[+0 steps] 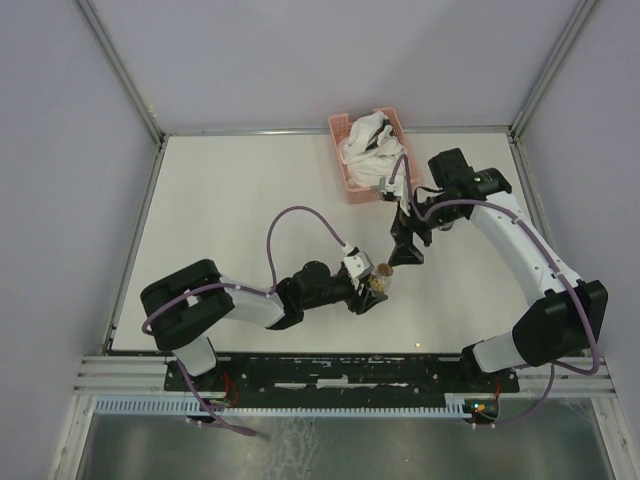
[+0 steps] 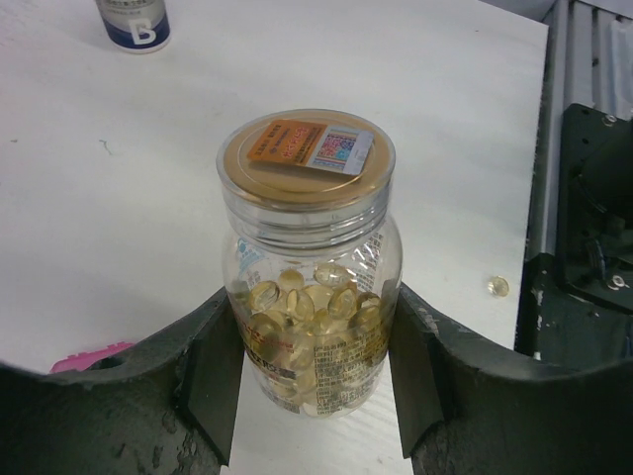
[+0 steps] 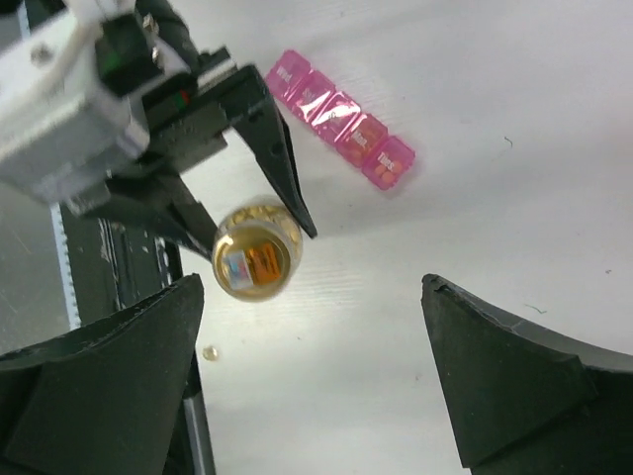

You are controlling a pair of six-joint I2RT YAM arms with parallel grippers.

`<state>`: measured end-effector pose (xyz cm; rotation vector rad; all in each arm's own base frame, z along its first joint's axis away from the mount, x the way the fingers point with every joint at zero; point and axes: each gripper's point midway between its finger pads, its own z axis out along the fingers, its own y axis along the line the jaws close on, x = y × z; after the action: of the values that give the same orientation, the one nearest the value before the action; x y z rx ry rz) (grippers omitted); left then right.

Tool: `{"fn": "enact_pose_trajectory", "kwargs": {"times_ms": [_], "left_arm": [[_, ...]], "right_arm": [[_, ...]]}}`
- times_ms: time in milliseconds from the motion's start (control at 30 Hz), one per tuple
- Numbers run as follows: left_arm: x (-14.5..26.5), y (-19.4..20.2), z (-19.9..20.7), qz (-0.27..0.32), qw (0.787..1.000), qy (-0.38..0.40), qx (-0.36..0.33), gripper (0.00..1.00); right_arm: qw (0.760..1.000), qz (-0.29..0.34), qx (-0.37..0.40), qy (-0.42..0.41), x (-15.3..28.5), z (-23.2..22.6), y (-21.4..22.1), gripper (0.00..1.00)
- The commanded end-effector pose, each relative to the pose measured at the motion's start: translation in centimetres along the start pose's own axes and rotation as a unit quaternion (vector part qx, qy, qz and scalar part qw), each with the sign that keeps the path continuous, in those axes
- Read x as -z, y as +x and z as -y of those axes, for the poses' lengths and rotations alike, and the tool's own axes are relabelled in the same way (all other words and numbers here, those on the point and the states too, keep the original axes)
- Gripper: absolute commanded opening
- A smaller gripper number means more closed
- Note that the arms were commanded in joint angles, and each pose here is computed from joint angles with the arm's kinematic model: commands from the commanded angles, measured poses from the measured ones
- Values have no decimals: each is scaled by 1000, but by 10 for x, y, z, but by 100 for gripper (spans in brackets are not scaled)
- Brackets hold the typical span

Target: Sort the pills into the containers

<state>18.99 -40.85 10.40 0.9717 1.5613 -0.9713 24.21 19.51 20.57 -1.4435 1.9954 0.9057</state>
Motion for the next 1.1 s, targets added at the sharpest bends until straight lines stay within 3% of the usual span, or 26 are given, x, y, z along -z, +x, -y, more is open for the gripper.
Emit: {"fn": "enact_pose_trajectory", "kwargs": {"times_ms": [0,133,267,533,1067], "left_arm": [[8,-36,20,59,996,61,-11,13],[14,-35,34,54,992,114,-13,13],[16,-33,40,45,990,131,-14,13],[18,-37,43,49,989,140,-12,13],[21,-42,45,54,988,141,-12,13]], "right_arm": [[980,45,181,-71,22,-30,-4,100],[915,78,354,-175,28,-78,12,100],[886,79,411,-202,17,-84,14,100],[903,55,365,-221,-7,-80,16,78],[906,10,343,-248,-16,-81,31,60]]}}
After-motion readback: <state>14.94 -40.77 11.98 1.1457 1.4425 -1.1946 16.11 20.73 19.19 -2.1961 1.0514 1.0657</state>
